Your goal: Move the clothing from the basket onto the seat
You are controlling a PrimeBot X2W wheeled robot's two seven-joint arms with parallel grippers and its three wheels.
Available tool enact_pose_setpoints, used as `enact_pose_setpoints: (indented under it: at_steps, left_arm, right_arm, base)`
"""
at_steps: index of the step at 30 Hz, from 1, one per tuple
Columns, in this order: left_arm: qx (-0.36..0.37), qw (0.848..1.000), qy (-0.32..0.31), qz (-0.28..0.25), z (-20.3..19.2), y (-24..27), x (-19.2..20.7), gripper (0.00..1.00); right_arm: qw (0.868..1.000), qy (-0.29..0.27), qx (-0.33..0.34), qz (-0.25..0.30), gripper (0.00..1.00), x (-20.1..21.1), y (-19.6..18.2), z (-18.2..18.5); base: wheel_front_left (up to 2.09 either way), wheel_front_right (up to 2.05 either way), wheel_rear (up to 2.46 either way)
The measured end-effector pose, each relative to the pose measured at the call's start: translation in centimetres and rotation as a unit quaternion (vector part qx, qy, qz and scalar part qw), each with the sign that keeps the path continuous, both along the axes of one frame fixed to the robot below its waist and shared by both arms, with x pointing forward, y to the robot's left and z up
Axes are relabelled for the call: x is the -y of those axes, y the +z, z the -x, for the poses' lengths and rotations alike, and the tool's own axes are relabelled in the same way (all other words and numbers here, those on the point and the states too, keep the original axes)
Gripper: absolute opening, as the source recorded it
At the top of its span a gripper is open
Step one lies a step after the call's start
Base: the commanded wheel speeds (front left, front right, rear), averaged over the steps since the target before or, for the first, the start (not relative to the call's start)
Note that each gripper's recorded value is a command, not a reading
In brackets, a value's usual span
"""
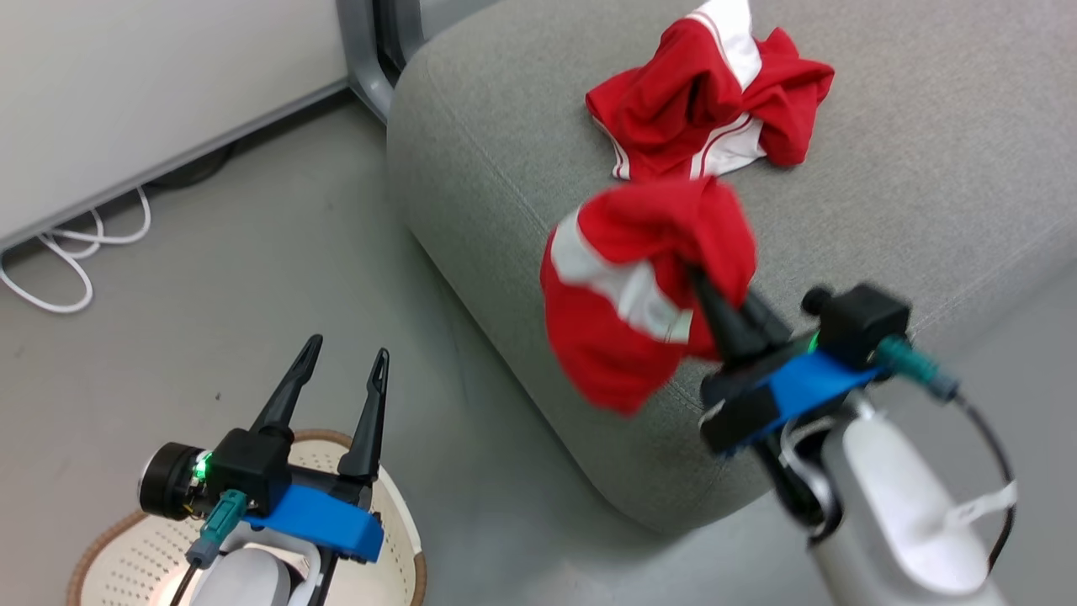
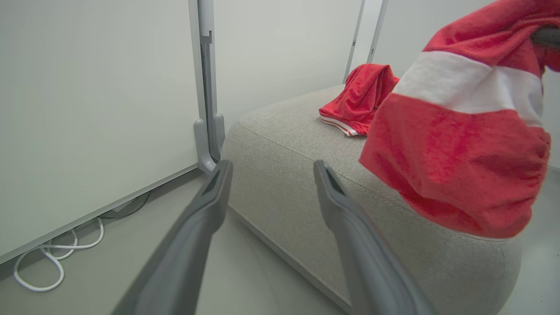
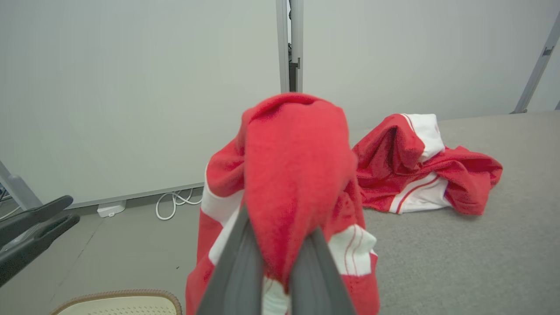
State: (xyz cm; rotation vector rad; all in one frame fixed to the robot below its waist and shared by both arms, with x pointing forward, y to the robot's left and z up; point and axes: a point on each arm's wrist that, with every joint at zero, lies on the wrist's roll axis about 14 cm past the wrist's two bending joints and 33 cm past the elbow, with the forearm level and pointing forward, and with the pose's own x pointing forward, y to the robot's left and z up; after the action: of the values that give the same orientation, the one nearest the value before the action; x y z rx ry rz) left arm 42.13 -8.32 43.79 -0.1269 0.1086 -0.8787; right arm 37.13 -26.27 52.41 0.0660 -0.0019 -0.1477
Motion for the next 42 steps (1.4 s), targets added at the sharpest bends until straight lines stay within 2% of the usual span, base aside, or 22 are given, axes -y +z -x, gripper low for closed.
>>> enact_pose_setpoints:
  at_steps: [6,11,17,19,26,34,36,42]
  left_arm:
    - [-0.004,1.000,0.001,0.019,-1.9,-0.9,0.3,1.00]
    - [-0.009,1.000,-0.003,0.020,-3.1,-2.5,0.3,1.00]
    - [-0.012,1.000,-0.002,0.020,-4.5,-4.2,-0.4,1.00]
    - [-0.015,1.000,0.000,0.021,-4.9,-4.8,-0.8,1.00]
    - [-0.030,0.999,0.011,0.015,-5.2,-6.9,-2.7,1.00]
    - [-0.044,0.999,0.027,0.014,-6.2,-8.7,-4.2,1.00]
    - [-0.044,0.998,0.031,0.013,-6.3,-8.9,-4.5,1.00]
    - [-0.040,0.998,0.038,0.011,-6.5,-8.9,-5.0,1.00]
  right_arm:
    - [0.997,-0.042,0.028,0.057,0.00,5.7,4.0,-4.5]
    - [0.989,-0.088,0.055,0.106,0.00,11.0,8.0,-8.4]
    - [0.976,-0.150,0.058,0.148,0.00,16.8,10.0,-11.6]
    - [0.972,-0.170,0.061,0.147,0.00,18.3,10.0,-12.5]
    - [0.973,-0.204,-0.002,0.105,0.00,20.7,3.8,-15.3]
    - [0.972,-0.205,-0.087,0.073,0.01,20.4,-5.3,-16.6]
    - [0.970,-0.209,-0.106,0.063,1.00,20.4,-7.1,-16.4]
    - [0.967,-0.223,-0.114,0.041,1.00,20.5,-8.7,-16.2]
  base:
    - [0.00,0.00,0.00]
    - [0.00,0.00,0.00]
    - [0.00,0.00,0.00]
    - [0.00,0.00,0.00]
    - [0.00,0.00,0.00]
    - [0.00,0.00,0.00]
    - [0.00,0.00,0.00]
    - [0.00,0.00,0.00]
